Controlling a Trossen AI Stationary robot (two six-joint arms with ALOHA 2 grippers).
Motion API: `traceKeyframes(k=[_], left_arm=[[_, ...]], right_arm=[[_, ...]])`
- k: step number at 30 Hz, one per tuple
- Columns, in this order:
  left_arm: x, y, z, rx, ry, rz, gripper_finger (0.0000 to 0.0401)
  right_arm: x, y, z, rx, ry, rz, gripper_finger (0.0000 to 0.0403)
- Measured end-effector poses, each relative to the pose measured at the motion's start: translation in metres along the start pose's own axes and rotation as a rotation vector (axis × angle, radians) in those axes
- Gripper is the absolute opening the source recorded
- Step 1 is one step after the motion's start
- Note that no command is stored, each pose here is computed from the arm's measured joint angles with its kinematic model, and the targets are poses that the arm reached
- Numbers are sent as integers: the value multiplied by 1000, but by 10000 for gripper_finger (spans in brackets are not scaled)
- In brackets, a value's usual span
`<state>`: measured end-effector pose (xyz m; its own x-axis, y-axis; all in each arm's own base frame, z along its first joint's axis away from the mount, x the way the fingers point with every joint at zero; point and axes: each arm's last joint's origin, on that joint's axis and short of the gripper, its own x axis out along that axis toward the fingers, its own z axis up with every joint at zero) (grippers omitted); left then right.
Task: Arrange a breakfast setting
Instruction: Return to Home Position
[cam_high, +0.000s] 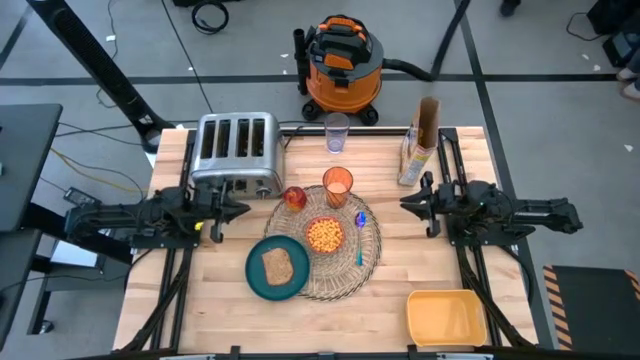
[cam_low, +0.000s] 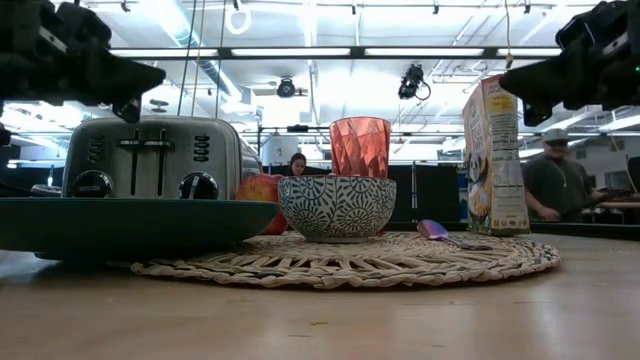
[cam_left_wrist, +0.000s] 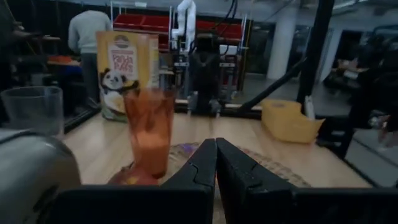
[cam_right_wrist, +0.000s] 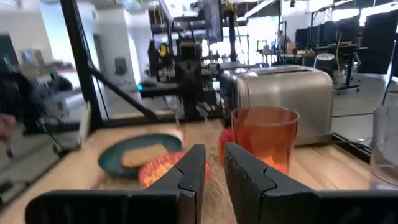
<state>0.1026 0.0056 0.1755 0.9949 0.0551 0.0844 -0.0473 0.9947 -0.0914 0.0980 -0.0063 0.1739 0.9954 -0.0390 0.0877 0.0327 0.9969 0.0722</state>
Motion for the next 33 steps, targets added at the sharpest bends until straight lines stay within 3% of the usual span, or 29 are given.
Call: traceKeyframes(k=[7,9,33], left_arm=[[-6,2,4,67,-51,74,18],[-6,3,0,67,-10,94,18],[-5,3,-4,53,29,94,18]], right_arm=[[0,0,-1,-24,6,-1,68],[0,0,-1,-24,6,0,68],[0,0,-1,-17,6,1,68]])
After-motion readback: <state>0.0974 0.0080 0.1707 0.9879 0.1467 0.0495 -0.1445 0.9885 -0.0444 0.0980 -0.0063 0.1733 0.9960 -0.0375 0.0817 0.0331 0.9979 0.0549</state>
